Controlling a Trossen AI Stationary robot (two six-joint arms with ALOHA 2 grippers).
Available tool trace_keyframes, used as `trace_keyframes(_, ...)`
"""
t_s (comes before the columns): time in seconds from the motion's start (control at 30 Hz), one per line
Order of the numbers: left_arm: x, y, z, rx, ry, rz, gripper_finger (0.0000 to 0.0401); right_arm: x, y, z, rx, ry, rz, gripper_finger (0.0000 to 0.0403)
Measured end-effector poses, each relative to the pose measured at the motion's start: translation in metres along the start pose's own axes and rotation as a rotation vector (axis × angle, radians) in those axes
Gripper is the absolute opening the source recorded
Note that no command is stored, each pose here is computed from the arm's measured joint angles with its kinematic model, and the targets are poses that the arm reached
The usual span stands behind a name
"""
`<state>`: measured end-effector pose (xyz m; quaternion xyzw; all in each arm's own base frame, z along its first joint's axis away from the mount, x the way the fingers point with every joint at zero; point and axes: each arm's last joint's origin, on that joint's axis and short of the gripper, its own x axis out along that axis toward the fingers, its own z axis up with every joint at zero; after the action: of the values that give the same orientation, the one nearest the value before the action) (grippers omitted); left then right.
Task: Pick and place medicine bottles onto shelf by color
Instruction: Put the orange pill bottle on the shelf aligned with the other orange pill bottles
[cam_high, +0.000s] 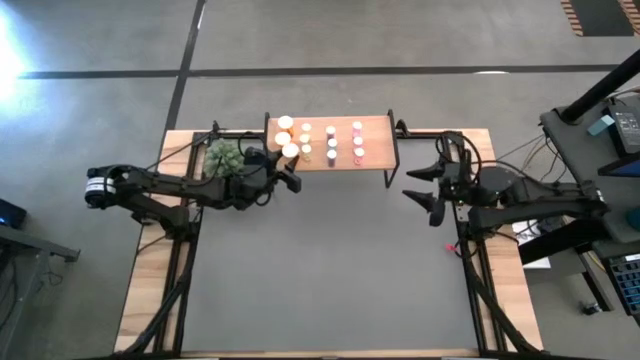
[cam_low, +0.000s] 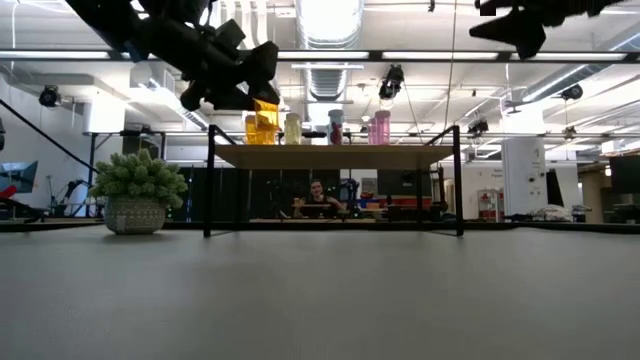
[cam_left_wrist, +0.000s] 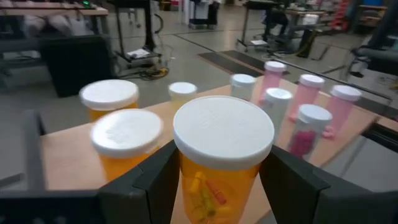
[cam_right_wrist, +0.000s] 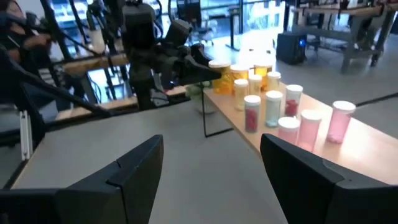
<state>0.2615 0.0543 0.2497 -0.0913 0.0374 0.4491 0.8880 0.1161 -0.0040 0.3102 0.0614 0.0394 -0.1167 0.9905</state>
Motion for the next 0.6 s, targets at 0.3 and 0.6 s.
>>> trace_keyframes(0.3,-0.002,0.001,-0.004,-0.007,0.018,0.030,0.0186,0.021,-0.002,-0.052,0.014,0.018,-0.007,0.0258)
trace_keyframes(0.6,-0.002,0.002,-0.008,-0.039,0.045,0.043,0.0186,0.029,-0.004,-0.084,0.043,-0.095,0.010,0.0258)
